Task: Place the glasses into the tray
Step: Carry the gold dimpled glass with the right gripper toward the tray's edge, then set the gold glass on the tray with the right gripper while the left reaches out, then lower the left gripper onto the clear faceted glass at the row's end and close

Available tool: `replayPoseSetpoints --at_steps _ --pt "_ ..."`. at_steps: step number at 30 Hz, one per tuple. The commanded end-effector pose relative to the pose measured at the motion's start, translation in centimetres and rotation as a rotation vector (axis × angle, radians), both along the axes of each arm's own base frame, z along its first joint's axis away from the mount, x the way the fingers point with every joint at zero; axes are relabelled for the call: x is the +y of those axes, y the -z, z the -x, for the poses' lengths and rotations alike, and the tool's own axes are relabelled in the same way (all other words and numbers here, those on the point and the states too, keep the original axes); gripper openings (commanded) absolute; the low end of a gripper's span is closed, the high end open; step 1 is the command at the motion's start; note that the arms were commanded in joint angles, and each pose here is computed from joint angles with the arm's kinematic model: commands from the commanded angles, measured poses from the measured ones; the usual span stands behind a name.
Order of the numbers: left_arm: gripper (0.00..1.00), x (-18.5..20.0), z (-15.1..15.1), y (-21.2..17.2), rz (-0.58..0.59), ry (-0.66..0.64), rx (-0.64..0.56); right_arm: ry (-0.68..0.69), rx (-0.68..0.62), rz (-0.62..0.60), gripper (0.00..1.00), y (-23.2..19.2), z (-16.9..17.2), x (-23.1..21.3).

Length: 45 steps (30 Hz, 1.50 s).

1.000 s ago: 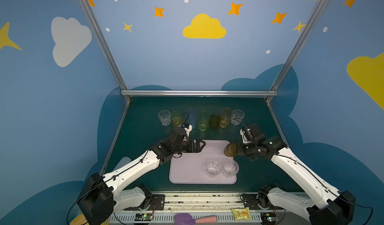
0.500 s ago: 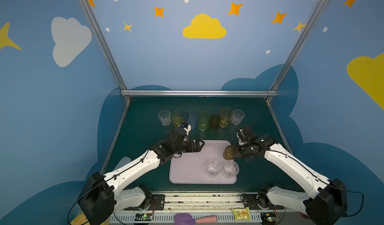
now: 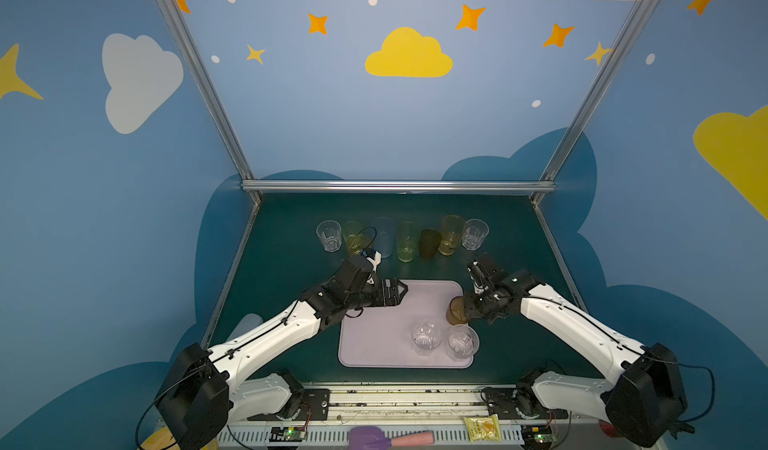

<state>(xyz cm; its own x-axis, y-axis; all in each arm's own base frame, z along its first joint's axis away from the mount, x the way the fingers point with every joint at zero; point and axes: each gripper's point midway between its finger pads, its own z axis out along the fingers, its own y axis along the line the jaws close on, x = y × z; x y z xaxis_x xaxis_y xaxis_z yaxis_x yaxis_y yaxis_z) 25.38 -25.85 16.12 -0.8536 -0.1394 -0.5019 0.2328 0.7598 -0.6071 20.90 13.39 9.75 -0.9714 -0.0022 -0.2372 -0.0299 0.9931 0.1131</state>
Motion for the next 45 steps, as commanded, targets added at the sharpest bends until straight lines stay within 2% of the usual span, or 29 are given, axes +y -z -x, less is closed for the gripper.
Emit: replayPoseSetpoints --at_steps 1,8,12,15,22,25,27,34,41,45 --pt "1.00 0.7 0.0 0.5 -0.029 -0.027 -0.001 0.010 0.004 0.013 0.05 0.7 -0.2 0.1" --pt "1.00 1.1 0.1 0.6 -0.041 -0.041 0.001 0.007 0.018 0.025 0.02 1.3 -0.5 0.2" --pt "1.00 1.4 0.1 0.5 -0.043 -0.049 -0.004 0.008 0.023 0.033 0.06 1.5 -0.5 0.2" --pt "1.00 1.5 0.0 0.5 -0.046 -0.058 -0.006 0.009 0.025 0.040 0.14 1.7 -0.5 0.1" --pt "1.00 2.3 -0.9 0.6 -0.071 -0.114 0.008 0.016 -0.002 0.047 0.56 1.2 -0.9 -0.2" --pt "1.00 2.9 -1.7 0.1 -0.077 -0.167 0.004 0.028 -0.047 0.048 0.69 0.0 -1.5 -0.6" --pt "1.00 3.5 -2.4 -0.3 -0.085 -0.204 -0.003 0.039 -0.084 0.036 0.74 -1.0 -2.1 -0.8" --pt "1.00 7.3 -5.4 -1.4 -0.152 -0.386 0.006 -0.003 -0.211 -0.093 0.83 -5.0 -4.5 0.6" --pt "1.00 12.0 -8.4 -4.2 -0.174 -0.558 0.037 0.016 -0.304 -0.213 0.83 -8.7 -6.4 1.5" --pt "1.00 15.5 -9.8 -4.0 -0.206 -0.663 0.092 0.012 -0.383 -0.257 0.84 -10.9 -7.5 1.5"
